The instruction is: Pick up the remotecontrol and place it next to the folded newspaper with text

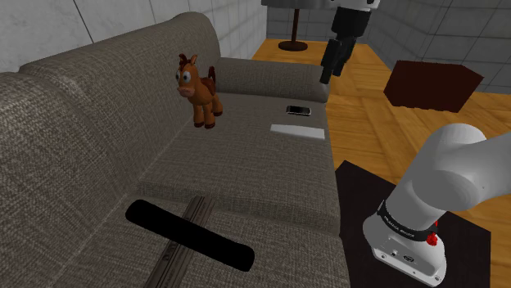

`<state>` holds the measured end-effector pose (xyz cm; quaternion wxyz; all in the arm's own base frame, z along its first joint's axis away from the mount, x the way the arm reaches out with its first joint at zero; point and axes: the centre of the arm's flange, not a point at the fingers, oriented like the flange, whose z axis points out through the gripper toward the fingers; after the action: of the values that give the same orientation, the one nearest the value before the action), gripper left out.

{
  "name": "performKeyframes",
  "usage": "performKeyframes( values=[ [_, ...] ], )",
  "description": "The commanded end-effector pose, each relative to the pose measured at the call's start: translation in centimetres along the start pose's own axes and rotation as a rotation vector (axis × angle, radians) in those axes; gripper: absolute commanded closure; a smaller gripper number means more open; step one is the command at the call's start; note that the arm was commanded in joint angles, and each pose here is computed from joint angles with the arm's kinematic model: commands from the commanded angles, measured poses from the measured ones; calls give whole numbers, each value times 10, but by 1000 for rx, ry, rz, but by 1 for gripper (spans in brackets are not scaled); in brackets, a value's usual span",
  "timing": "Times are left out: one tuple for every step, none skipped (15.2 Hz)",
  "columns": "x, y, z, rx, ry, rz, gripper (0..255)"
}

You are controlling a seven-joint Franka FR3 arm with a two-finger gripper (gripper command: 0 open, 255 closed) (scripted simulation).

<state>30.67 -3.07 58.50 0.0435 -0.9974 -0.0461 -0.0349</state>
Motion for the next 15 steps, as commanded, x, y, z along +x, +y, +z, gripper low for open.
performKeyframes(
  values=[
    [0,0,0,0,0,0,0],
    [5,4,12,-4,-5,-24,0],
    [10,9,23,-8,-9,-48,0],
    [14,13,35,-12,-14,-72,0],
    [19,17,46,-15,-18,-95,0],
    [24,21,58,-19,-23,-119,0],
    [29,25,70,-23,-28,-143,0],
    [34,29,81,-27,-32,-167,0],
    [39,33,93,-31,-37,-191,0],
    [44,36,104,-35,-42,-215,0],
    [49,40,116,-39,-46,-238,0],
    [54,43,128,-42,-51,-262,0],
    [60,47,139,-46,-55,-286,0],
    [65,50,151,-50,-60,-310,0],
    [70,54,163,-54,-65,-334,0]
  ],
)
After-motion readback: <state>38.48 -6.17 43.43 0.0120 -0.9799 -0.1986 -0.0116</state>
